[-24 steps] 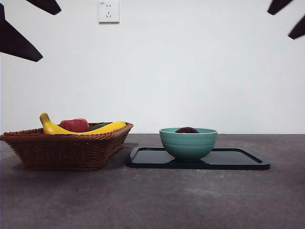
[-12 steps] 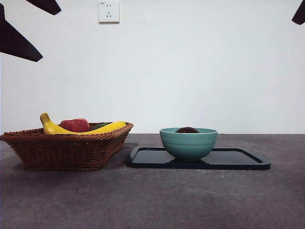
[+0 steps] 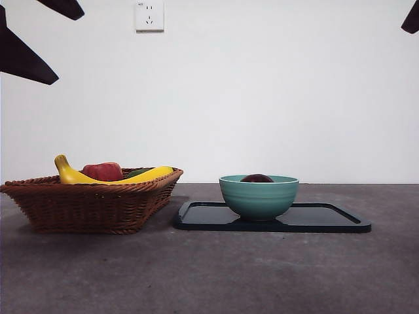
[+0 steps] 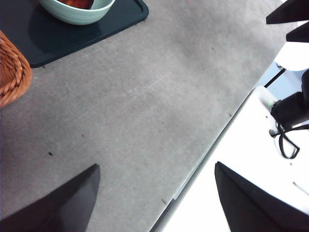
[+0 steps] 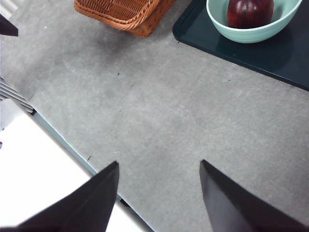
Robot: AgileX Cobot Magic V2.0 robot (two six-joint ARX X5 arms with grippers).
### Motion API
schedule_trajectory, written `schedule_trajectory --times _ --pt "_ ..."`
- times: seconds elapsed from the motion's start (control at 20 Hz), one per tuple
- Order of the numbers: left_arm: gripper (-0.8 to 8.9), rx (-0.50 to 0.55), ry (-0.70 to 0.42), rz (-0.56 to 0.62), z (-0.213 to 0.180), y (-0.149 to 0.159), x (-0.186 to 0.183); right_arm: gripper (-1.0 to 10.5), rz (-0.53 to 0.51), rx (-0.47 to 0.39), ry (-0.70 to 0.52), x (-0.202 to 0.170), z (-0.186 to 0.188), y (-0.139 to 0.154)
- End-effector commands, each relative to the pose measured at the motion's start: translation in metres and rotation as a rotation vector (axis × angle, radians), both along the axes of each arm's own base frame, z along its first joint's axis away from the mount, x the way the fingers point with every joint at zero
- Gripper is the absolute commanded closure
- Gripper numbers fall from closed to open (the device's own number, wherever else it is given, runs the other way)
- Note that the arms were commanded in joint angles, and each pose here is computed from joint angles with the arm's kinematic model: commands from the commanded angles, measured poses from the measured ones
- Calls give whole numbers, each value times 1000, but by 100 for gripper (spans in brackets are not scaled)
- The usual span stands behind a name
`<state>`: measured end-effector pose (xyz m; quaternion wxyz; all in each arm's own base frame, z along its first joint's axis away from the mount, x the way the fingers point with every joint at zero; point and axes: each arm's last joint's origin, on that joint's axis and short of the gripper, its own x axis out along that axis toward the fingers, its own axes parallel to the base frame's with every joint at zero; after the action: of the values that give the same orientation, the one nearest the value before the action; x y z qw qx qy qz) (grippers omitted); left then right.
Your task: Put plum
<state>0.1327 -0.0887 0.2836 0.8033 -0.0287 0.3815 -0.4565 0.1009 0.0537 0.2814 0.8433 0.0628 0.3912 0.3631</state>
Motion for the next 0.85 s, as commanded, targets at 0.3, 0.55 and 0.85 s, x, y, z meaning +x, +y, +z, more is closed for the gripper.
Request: schedule_trajectory --times 0.3,0.55,0.85 --pt "440 -39 -82 96 35 -25 29 680 7 8 -9 1 3 1" --pt "440 14 -98 106 57 -65 83 680 7 8 -9 1 2 1" --pt "440 78 -146 100 61 -120 151 680 7 8 -8 1 2 1"
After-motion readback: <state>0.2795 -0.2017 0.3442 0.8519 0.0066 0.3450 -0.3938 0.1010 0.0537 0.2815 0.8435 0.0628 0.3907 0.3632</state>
